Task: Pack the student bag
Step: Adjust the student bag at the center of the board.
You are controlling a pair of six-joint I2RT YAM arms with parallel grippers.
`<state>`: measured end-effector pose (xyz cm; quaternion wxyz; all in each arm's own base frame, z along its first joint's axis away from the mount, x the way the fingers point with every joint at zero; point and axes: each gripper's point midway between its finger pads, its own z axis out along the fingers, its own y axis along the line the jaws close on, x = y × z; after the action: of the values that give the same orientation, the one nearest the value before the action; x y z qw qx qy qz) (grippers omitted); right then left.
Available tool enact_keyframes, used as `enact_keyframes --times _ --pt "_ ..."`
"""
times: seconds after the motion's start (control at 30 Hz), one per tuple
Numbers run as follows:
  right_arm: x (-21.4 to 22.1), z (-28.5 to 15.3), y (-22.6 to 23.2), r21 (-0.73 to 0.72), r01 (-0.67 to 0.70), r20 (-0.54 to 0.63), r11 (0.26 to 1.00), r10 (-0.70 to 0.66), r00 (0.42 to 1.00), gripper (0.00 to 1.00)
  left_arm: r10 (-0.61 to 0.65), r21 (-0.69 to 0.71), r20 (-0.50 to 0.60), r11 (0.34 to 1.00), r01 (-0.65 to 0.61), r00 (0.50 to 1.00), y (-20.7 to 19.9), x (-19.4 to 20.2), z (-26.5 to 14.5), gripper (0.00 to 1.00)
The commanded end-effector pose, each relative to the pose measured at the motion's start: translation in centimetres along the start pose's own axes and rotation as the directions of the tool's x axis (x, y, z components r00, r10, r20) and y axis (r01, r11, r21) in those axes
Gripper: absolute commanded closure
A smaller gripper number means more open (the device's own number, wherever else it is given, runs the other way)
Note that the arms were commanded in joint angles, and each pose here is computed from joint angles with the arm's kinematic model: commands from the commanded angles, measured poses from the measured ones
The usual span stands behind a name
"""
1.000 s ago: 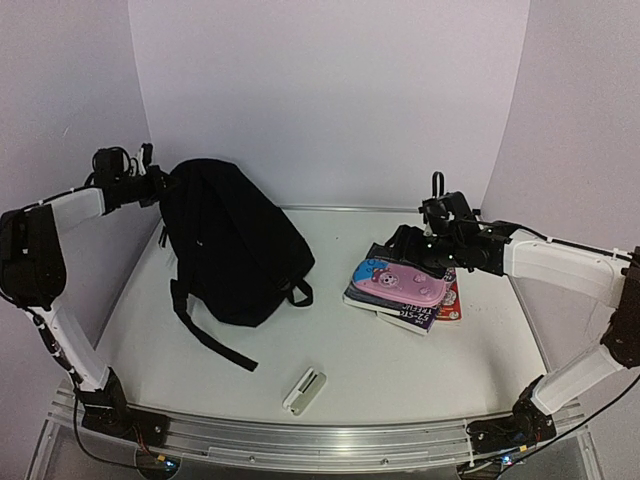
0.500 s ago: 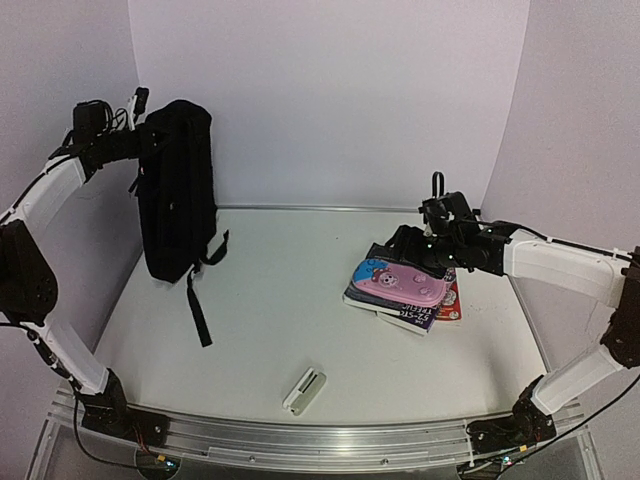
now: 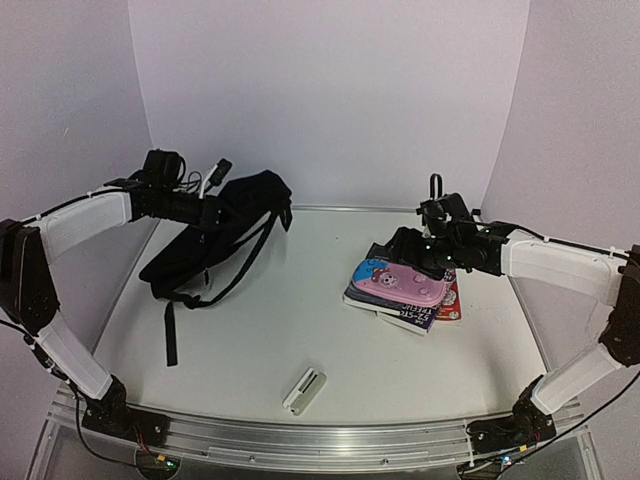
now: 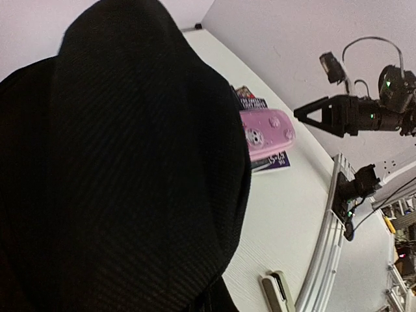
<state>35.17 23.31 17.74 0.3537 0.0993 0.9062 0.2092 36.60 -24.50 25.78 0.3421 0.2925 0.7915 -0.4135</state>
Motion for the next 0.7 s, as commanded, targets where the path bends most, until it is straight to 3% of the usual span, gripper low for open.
enact_keyframes --times 0.0,0.17,0.3,0.4,0.47,0.6,0.67 --pt "-0.6 0.3 0.2 0.002 -0.008 0.009 1.0 0.008 1.0 0.21 -0.08 0.105 -0.064 0.991 0.087 0.995 -4.2 3.2 1.2 0.9" --pt "-0.5 0.3 0.1 0.004 0.013 0.01 1.0 -0.013 1.0 0.22 -0.218 0.176 -0.083 0.957 0.23 0.972 -6.2 6.1 1.1 0.52" --pt "-1.1 -1.0 0.9 -0.029 0.06 0.036 0.998 -0.059 0.998 0.21 -0.284 0.188 -0.019 0.941 0.282 0.959 -7.4 4.9 -0.4 0.34" --pt "-1.2 -1.7 2.2 -0.074 0.097 0.037 0.993 -0.095 0.995 0.19 -0.37 0.072 0.027 0.927 0.367 0.929 -5.3 4.4 -1.2 0.26" --pt "-0.8 -1.7 3.3 -0.107 0.122 0.025 0.987 -0.12 0.992 0.18 -0.463 -0.01 0.063 0.885 0.465 0.884 -2.3 4.9 -1.9 0.25" --pt "2.2 -0.8 6.6 -0.169 0.18 -0.019 0.969 -0.186 0.982 0.18 -0.66 -0.124 0.201 0.716 0.687 0.724 5.0 7.9 -4.5 0.26" --pt "4.0 -0.2 8.9 -0.2 0.197 -0.037 0.96 -0.208 0.977 0.2 -0.691 -0.199 0.263 0.644 0.738 0.674 7.0 9.8 -5.5 0.26"
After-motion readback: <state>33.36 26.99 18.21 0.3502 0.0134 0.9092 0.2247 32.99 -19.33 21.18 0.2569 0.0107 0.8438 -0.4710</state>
